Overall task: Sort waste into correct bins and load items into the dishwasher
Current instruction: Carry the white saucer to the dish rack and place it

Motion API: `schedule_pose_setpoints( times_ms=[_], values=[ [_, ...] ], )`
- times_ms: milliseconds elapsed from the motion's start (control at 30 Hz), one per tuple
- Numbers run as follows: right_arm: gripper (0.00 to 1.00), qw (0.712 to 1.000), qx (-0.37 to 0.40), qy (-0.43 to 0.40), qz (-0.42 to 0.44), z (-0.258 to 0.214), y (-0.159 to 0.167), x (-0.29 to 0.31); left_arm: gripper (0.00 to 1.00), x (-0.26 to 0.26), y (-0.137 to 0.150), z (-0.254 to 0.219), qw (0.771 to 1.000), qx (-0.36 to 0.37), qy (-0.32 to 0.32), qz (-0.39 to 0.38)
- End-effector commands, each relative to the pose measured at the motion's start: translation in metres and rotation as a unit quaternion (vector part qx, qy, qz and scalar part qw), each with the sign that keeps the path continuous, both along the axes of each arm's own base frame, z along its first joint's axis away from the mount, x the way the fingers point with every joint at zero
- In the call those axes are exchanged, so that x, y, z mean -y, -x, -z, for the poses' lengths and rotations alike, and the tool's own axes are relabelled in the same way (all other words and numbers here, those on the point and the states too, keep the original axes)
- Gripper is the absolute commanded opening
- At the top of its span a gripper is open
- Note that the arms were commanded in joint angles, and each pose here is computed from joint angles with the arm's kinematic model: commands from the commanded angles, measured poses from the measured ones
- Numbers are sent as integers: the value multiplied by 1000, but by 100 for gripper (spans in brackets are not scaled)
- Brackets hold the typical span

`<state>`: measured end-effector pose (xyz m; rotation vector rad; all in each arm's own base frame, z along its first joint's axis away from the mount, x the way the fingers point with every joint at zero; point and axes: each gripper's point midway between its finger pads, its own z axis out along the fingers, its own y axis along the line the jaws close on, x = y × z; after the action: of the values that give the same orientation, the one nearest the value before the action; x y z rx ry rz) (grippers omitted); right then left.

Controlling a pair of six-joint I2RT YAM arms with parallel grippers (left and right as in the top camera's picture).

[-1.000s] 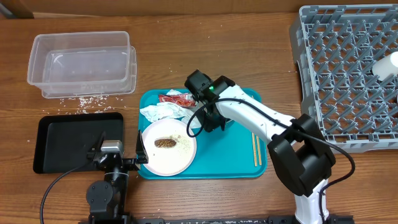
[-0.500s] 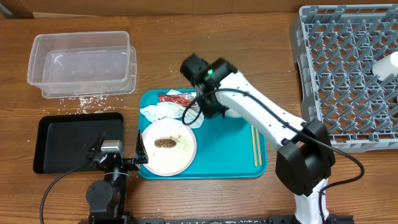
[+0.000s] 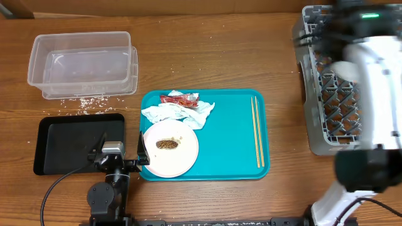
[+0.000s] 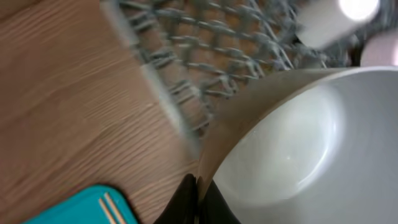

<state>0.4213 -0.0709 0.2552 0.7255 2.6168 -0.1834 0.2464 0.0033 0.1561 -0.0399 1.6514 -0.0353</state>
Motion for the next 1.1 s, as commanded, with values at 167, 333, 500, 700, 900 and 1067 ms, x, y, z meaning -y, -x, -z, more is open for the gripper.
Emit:
schedule_pose_setpoints(
  times_ms=[167,333,500,700,900,1067],
  values=[
    [4,937,125,-298,-136,-11,-6,40,100,-2,0,0,1000,2,-11,-5],
    [4,924,156,-334,-104,1,-6,85,100,-2,0,0,1000,2,-11,-5],
    [4,917,164,-354,-84,28,-15,113,100,-2,0,0,1000,2,-11,-5],
    [4,869,214,-427,-130,32,-32,104,100,-2,0,0,1000,2,-11,-5],
    [4,874,166,-446,-96,65,-27,106,100,-2,0,0,1000,2,-11,-5],
    [4,919,70,-388,22,105,-7,137,100,-2,0,0,1000,2,-11,-5]
  ],
)
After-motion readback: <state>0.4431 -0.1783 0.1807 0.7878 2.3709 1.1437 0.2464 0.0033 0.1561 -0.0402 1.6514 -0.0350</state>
